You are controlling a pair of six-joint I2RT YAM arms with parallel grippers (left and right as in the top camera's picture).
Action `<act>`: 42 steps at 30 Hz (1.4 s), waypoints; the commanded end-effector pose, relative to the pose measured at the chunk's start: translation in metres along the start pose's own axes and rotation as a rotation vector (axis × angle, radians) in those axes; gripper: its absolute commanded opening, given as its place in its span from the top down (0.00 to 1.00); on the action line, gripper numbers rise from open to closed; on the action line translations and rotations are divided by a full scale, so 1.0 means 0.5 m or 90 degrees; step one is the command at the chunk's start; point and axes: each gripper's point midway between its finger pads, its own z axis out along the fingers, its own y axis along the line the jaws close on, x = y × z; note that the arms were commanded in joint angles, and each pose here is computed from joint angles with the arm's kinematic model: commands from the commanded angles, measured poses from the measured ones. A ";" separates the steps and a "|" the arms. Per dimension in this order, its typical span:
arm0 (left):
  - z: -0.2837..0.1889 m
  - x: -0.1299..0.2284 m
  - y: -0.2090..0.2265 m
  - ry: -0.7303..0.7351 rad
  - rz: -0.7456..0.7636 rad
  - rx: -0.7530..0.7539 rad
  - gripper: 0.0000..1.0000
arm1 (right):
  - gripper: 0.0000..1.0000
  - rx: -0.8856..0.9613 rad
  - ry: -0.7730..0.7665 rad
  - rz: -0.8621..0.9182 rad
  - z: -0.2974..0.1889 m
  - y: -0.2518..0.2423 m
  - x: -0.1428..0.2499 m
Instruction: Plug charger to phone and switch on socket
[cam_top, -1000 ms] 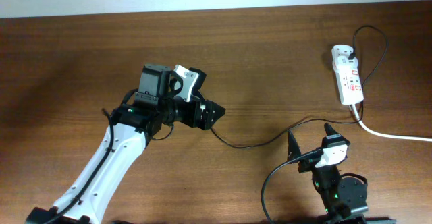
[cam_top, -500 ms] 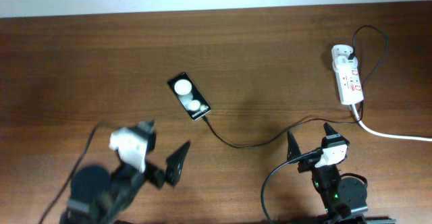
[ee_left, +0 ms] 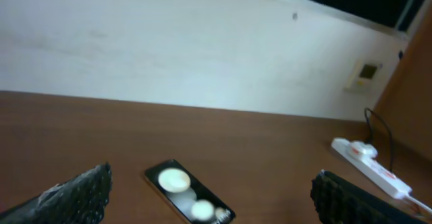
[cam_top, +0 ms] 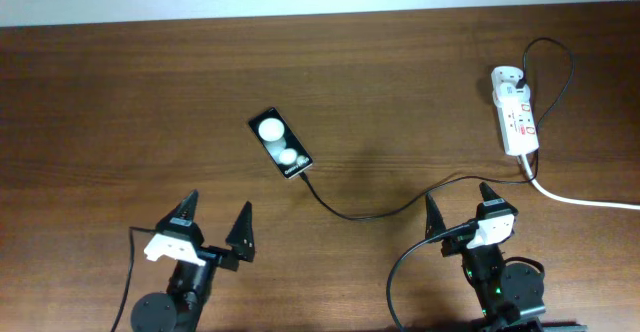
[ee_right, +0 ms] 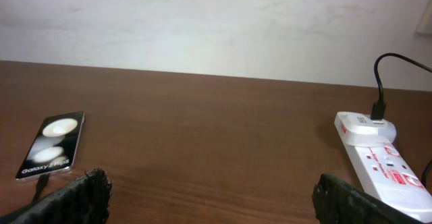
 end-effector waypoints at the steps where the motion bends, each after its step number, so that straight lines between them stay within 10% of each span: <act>1: 0.003 -0.004 0.029 -0.044 -0.005 -0.033 0.01 | 0.01 -0.001 0.002 -0.004 0.000 0.000 0.005; 6: 0.003 -0.009 0.069 -0.088 -0.004 -0.094 0.01 | 0.01 -0.001 0.002 -0.004 0.000 0.000 0.005; 9: -0.002 0.089 0.113 0.036 -0.009 -0.163 0.01 | 0.01 -0.001 0.002 -0.004 0.000 0.000 0.005; 42: -0.002 0.091 0.111 0.041 0.002 -0.158 0.01 | 0.01 -0.001 0.002 -0.004 0.000 0.000 0.005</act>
